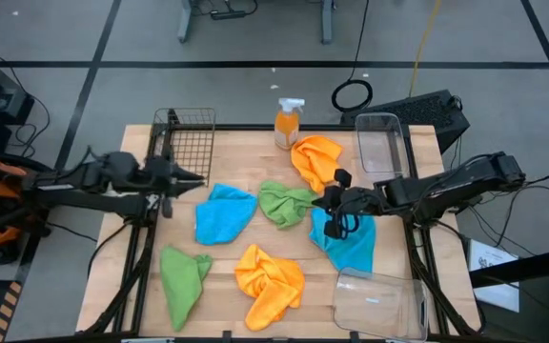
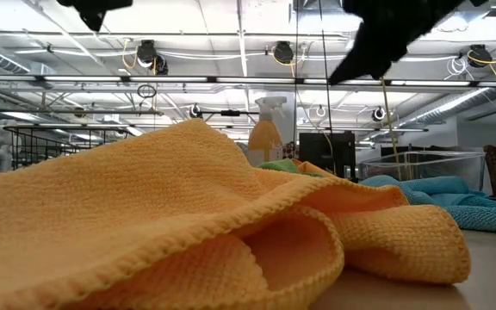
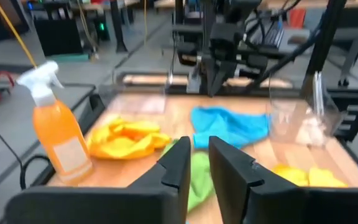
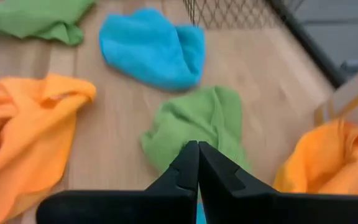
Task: Sort microfiber towel by color & place in baskets
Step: Put the right blue microfiber towel into the top transparent bin
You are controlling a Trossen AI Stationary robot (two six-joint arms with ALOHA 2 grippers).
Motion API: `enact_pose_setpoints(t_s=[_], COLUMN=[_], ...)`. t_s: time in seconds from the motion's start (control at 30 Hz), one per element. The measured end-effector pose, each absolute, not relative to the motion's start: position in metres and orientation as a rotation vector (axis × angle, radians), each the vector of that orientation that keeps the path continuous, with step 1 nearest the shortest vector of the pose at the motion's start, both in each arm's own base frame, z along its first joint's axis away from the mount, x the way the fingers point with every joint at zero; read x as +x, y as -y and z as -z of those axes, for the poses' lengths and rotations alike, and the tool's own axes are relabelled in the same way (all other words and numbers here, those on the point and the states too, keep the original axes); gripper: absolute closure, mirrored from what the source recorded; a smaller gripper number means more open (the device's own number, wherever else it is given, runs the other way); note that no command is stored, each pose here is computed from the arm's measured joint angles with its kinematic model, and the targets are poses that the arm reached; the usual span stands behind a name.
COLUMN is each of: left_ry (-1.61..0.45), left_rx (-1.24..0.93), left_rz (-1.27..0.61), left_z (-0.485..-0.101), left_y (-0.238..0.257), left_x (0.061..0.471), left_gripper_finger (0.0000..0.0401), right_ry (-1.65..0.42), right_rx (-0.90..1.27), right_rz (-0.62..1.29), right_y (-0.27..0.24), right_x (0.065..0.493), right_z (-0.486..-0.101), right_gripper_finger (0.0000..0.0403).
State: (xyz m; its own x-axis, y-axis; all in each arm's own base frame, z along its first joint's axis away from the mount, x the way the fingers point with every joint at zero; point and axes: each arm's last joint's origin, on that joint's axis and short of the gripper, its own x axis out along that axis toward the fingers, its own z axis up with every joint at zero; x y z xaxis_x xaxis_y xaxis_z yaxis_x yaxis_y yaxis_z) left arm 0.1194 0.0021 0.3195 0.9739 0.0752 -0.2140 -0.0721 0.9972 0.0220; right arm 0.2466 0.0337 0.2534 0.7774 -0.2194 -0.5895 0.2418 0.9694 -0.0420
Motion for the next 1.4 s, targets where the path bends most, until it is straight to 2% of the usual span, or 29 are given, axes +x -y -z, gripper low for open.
enact_pose_setpoints(t_s=[0.13,0.2,0.3,0.43,0.67,0.9,1.23,1.4], left_ry=[-0.295,-0.333,-0.388,-0.465,-0.593,-0.583,-0.586,-0.619], left_rx=[0.023,0.065,0.103,0.085,0.045,0.053,0.047,0.046], left_rz=[-0.069,-0.004,0.096,0.102,0.089,0.086,0.084,0.083], left_z=[-0.311,-0.306,-0.298,-0.288,-0.266,-0.255,-0.242,-0.235], left_y=[-0.002,0.001,0.007,0.011,0.013,0.014,0.015,0.015], left_x=[0.137,0.145,0.157,0.171,0.195,0.219,0.238,0.243], left_gripper_finger=[0.0309,0.0305,0.0303,0.0303,0.0302,0.0302,0.0302,0.0302], right_ry=[-0.673,-0.689,-0.701,-0.736,-0.963,-1.087,-1.155,-1.213], right_rx=[0.093,0.119,0.156,0.213,0.369,0.378,0.331,0.31], right_rz=[0.251,0.239,0.213,0.174,0.169,0.213,0.237,0.238], right_y=[-0.034,-0.034,-0.035,-0.037,-0.038,-0.039,-0.039,-0.041], right_x=[0.243,0.242,0.242,0.24,0.225,0.214,0.213,0.221], right_z=[-0.244,-0.243,-0.242,-0.24,-0.227,-0.221,-0.213,-0.2], right_gripper_finger=[0.0403,0.0403,0.0403,0.0403,0.0389,0.0328,0.0198,0.0159])
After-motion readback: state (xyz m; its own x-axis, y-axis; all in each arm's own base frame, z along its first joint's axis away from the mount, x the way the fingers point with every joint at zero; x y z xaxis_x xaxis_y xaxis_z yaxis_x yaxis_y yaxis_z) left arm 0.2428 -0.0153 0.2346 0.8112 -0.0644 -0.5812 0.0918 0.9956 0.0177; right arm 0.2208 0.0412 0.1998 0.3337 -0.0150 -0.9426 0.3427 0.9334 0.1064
